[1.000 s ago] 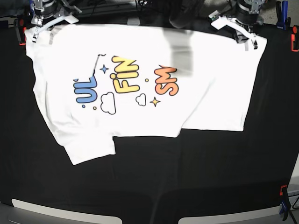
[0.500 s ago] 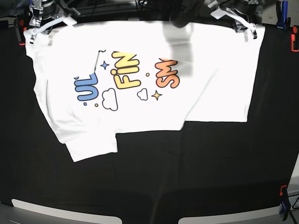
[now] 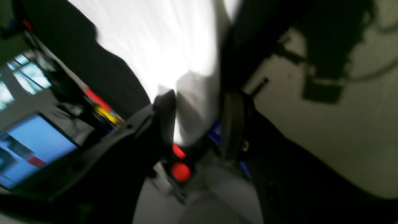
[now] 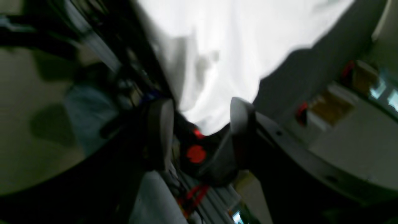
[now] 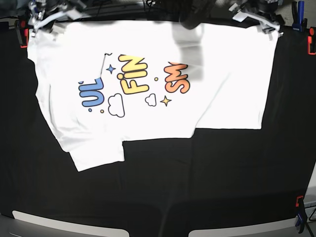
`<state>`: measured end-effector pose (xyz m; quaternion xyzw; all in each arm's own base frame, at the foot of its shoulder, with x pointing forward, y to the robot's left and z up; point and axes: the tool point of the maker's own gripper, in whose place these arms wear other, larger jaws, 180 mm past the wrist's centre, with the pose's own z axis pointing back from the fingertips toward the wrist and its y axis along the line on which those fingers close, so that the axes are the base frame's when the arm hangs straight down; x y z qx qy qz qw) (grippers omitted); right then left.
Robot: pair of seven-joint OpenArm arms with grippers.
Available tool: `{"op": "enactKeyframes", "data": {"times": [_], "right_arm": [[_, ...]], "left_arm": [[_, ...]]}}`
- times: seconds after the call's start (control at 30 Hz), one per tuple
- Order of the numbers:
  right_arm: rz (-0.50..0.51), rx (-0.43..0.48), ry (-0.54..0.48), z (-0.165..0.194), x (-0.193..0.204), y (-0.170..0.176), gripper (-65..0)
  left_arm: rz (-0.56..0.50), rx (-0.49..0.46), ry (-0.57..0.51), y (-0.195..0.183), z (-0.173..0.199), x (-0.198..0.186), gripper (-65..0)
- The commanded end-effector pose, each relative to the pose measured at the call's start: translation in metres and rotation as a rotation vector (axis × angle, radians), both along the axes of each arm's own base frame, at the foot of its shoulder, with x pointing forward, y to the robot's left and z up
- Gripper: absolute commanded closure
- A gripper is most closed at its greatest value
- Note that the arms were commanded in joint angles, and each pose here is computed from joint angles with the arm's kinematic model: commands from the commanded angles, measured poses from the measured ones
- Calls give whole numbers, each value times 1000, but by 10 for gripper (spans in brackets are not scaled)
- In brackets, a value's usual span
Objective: Layout the t-shirt on the table in an organized manner, then fold the t-shirt properly
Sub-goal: 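Pull the collar edge with both grippers away from the hem to smooth, then release the collar and move both grippers to the shirt sides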
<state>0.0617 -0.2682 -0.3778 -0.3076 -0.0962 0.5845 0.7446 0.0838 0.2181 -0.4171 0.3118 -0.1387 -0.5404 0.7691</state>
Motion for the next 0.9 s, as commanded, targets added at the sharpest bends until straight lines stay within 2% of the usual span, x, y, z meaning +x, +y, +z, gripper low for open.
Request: {"op": "enactKeyframes", "data": {"times": [0.0, 0.17, 0.27, 0.33, 0.47, 0.57, 0.73, 0.8, 0.87], "right_arm": [[27, 8, -61, 12, 9, 5, -291], [40, 55, -168, 31, 22, 19, -291], [22, 100, -222, 38, 29, 26, -291], [22, 101, -268, 44, 35, 27, -291], [23, 98, -353, 55, 45, 27, -290], [-27, 93, -429, 64, 59, 20, -291], [-103, 147, -535, 74, 96, 20, -290], [-121, 199, -541, 72, 108, 26, -290], [-141, 261, -551, 71, 122, 35, -290]], "left_arm": [[18, 12, -28, 5, 7, 0, -222], [81, 75, -18, 18, 14, -9, -222], [78, 129, -86, 23, 27, 1, -222], [130, 152, -109, 29, 31, 7, -222], [197, 158, -151, 41, 37, 22, -222], [217, 162, -218, 51, 47, 42, -222], [246, 155, -330, 58, 64, 81, -222], [255, 112, -350, 54, 66, 97, -222], [244, 26, -369, 44, 66, 116, -222]]}}
